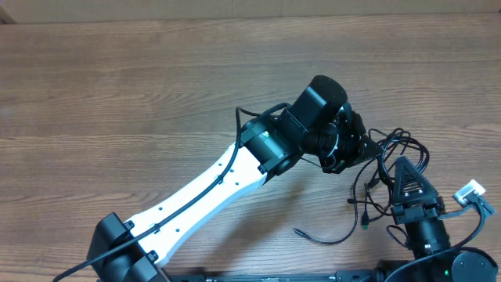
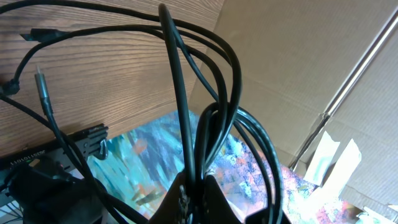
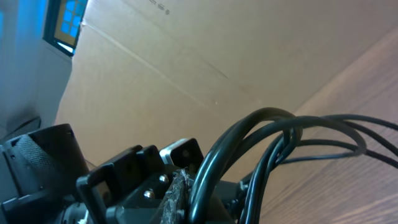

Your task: Untangle cables

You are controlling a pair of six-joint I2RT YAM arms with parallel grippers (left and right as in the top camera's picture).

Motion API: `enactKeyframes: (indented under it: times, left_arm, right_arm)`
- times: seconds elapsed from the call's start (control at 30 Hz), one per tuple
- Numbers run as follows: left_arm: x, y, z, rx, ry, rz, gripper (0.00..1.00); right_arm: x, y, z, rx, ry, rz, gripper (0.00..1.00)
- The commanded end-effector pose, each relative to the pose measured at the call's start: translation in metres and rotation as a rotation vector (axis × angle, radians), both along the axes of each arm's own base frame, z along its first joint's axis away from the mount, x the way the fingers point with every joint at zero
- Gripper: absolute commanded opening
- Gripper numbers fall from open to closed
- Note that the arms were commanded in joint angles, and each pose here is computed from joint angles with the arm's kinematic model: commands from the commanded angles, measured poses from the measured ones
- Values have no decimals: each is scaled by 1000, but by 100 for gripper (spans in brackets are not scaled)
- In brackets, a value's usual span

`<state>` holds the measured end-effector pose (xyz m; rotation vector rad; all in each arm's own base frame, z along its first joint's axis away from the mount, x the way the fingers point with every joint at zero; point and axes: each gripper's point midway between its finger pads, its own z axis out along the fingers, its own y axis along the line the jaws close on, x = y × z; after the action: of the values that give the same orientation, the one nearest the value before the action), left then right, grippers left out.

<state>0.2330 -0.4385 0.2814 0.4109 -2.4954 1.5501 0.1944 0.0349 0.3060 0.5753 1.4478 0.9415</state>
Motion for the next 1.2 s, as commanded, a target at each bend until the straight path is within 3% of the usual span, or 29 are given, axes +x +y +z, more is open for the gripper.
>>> enactKeyframes:
  times: [0.0, 0.57, 0.87, 0.97, 1.0, 1.1, 1.17]
  left_arm:
    - [-5, 1, 20, -46, -18, -9, 4]
    - [19, 12, 50, -176, 2, -18, 4]
    - [44, 41, 61, -237, 20, -44, 4]
    - [55, 53, 63, -248, -40, -53, 4]
    - [61, 59, 64, -253, -80, -62, 6]
    - [72, 73, 65, -264, -223, -97, 26]
    - [79, 84, 65, -264, -339, -129, 28]
  right_arm:
    - [0, 2, -7, -9, 23, 13, 4]
    - [3, -21, -48, -136, 174, -121, 4]
    - [2, -38, -72, -196, 261, -213, 4]
    - [4, -38, -75, -196, 267, -212, 4]
    - [4, -38, -75, -196, 267, -212, 4]
    - [4, -38, -74, -196, 263, -213, 4]
    - [4, -38, -74, -196, 263, -213, 4]
